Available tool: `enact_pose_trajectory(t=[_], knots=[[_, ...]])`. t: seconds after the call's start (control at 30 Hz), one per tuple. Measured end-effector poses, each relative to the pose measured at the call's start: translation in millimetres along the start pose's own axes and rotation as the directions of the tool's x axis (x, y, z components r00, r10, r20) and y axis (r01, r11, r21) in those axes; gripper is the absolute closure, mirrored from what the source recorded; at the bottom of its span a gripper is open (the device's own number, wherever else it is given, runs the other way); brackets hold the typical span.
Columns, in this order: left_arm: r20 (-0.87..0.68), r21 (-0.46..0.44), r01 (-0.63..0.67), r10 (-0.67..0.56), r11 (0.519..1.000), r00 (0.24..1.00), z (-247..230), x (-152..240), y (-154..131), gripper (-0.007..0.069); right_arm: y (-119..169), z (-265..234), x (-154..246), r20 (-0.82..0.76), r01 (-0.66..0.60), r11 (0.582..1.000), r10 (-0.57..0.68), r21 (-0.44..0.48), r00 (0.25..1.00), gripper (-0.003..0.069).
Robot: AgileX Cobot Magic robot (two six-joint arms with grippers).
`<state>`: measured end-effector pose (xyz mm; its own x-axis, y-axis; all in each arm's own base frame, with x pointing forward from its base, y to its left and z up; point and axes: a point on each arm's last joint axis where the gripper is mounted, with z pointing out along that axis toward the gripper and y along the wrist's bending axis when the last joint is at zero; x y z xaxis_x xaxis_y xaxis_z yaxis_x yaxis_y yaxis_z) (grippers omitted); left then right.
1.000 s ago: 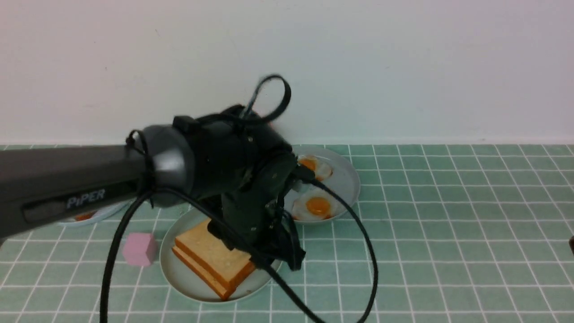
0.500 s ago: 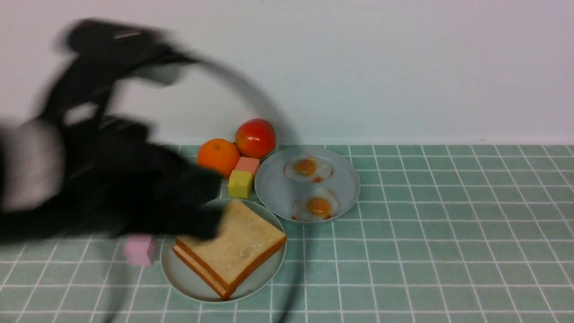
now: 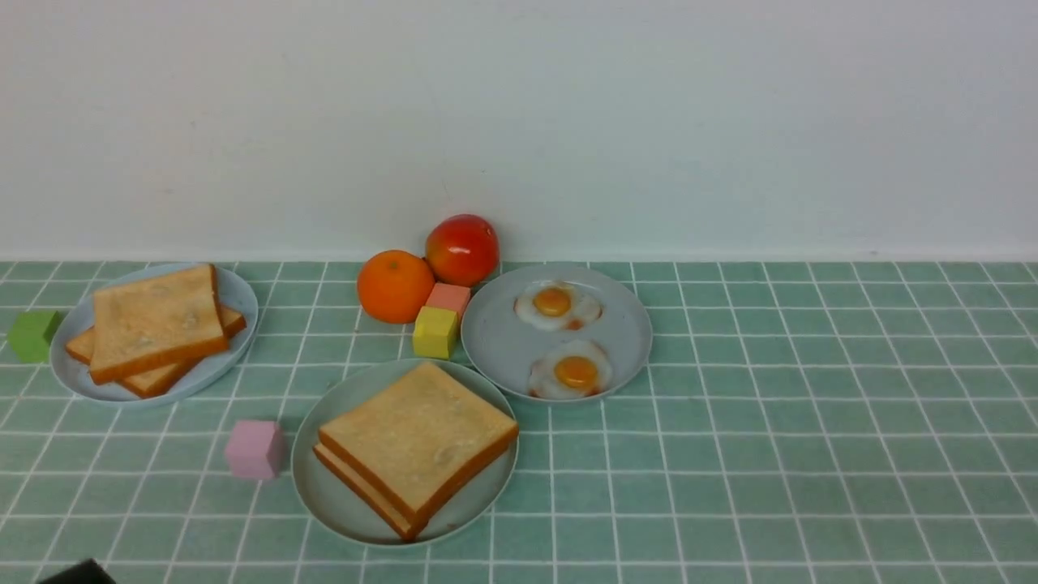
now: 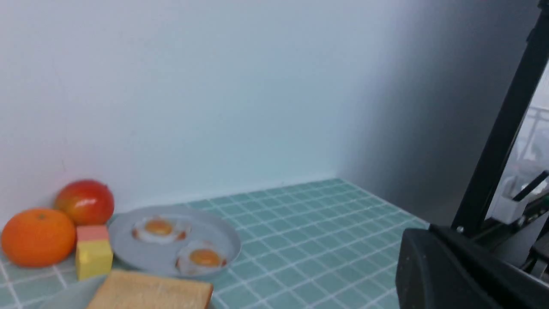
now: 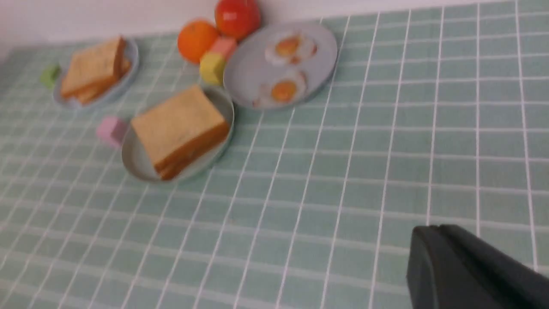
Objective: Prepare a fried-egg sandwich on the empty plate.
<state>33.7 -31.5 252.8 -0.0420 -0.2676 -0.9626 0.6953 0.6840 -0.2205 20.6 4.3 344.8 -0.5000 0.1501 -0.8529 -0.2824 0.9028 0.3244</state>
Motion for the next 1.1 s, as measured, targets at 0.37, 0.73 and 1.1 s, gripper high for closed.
enact_pose_trajectory(t=[0.37,0.73,1.1], knots=[[-0.241,-0.069,0.0,-0.017,0.998,0.97,4,35,9,0.0638,-5,54,24,0.14,0.031,0.998,-0.023,-0.059,0.99,0.0666],[-0.308,-0.09,-0.005,-0.023,0.996,0.951,3,41,11,0.0638,-22,79,64,0.025,0.039,0.999,-0.04,0.014,0.999,0.0659],[-0.31,-0.091,-0.005,-0.024,0.996,0.95,3,42,11,0.0636,-60,97,130,0.188,0.044,0.958,-0.101,0.285,0.977,0.0673]])
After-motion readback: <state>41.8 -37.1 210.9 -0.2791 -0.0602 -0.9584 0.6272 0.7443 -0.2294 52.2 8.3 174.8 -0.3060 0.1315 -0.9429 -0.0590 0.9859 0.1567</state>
